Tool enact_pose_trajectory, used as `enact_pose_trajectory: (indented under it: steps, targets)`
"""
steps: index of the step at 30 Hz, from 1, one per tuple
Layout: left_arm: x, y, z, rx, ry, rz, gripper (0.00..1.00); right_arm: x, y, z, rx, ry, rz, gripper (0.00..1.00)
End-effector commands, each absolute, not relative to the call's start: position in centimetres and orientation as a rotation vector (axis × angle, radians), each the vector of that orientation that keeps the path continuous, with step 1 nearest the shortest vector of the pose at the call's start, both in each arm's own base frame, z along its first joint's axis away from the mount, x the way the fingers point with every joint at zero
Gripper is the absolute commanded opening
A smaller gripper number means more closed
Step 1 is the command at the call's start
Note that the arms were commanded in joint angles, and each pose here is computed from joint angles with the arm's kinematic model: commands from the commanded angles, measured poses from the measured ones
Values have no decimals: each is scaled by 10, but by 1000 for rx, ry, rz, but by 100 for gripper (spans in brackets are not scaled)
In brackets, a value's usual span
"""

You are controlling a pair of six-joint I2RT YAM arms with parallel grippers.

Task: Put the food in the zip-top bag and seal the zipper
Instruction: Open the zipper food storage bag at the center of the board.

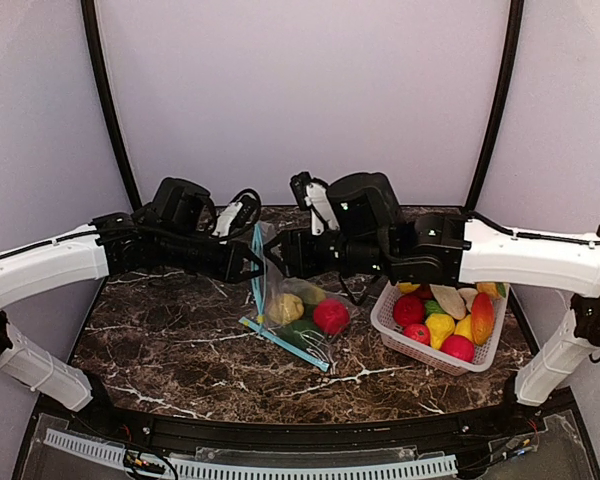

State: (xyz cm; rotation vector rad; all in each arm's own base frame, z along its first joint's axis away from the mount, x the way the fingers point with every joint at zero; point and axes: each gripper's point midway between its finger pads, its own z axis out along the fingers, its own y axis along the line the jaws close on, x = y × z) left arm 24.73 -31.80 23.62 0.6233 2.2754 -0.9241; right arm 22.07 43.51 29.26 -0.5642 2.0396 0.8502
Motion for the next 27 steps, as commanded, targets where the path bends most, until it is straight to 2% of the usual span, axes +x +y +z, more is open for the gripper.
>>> enact_pose_trajectory:
  steps: [1,11,16,22,27]
  targets:
    - [245,-324,233,604,2269,-935,1,229,453,310,-525,1975,860,56]
    - [244,-326,236,596,2250,-946,1,249,453,283,-481,2035,658,41]
    - [244,-324,236,590,2247,-931,1,259,447,277,-447,2044,564,26]
    - [243,-325,233,590,2243,-950,1,266,450,267,-451,2050,496,17]
    - [245,-320,233,588,2238,-905,1,271,446,263,-443,2056,439,4]
